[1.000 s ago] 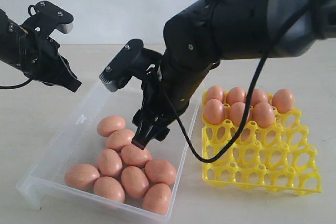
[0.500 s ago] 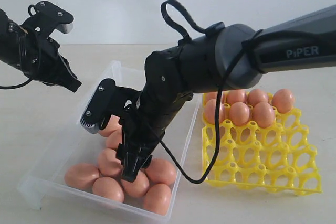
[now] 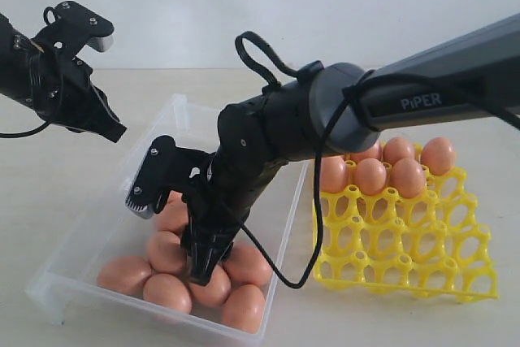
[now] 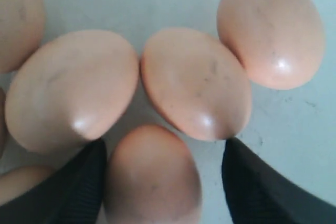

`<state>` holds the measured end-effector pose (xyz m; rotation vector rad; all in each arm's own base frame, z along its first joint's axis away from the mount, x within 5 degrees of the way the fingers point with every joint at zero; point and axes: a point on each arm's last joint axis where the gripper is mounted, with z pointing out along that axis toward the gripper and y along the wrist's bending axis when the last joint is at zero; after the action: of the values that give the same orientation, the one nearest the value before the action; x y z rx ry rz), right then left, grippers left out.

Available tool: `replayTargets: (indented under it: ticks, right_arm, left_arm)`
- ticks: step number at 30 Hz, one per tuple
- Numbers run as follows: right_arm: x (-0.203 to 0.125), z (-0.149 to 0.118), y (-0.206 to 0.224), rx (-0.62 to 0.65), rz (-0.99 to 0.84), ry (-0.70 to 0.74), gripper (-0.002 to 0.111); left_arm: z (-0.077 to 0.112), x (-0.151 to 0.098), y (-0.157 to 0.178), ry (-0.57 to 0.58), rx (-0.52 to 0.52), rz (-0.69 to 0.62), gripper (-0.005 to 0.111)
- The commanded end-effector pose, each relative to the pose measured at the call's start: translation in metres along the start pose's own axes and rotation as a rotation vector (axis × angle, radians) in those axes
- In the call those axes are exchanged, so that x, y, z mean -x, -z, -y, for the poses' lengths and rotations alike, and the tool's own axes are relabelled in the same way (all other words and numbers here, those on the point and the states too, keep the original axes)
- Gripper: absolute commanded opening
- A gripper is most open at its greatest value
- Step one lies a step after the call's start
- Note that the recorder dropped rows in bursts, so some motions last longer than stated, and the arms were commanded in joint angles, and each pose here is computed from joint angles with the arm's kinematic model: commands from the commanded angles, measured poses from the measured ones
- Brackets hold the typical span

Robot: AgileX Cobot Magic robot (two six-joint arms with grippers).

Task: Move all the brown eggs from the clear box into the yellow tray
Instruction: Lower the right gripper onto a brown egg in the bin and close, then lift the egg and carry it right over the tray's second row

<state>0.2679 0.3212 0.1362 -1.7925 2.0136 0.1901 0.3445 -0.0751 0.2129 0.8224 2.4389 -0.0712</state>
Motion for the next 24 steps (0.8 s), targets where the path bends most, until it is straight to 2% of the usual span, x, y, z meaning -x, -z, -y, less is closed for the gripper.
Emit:
replayTargets:
  ticks: [1,3,4,9,15,18,24]
  right_arm:
    - [0.002,0.001,0.001,-0.008,0.011,0.011,0.029]
    - [0.003,0.002,0.001,-0.017,0.019,0.009,0.002]
    - [0.003,0.003,0.001,-0.024,0.026,-0.010,0.000]
    - [0.003,0.019,0.012,-0.089,0.081,-0.118,0.000]
    - [-0.007,0.045,0.056,-0.262,0.284,-0.316,0.000]
    - [-0.021,0.046,0.082,-0.361,0.404,-0.364,0.000]
    - [-0.063,0.029,0.127,-0.570,0.665,-0.469,0.000]
  left_arm:
    - [0.000,0.000,0.002,0.009,0.002,0.012,0.008]
    - [0.000,0.000,0.002,0.009,0.002,0.012,0.008]
    - [0.000,0.000,0.002,0.009,0.002,0.012,0.008]
    - [0.000,0.000,0.002,0.003,0.004,0.009,0.008]
    - [0.000,0.000,0.002,-0.001,0.005,0.009,0.008]
    - [-0.001,0.001,0.002,-0.003,0.011,0.014,0.008]
    - [-0.001,0.001,0.002,-0.003,0.011,0.014,0.008]
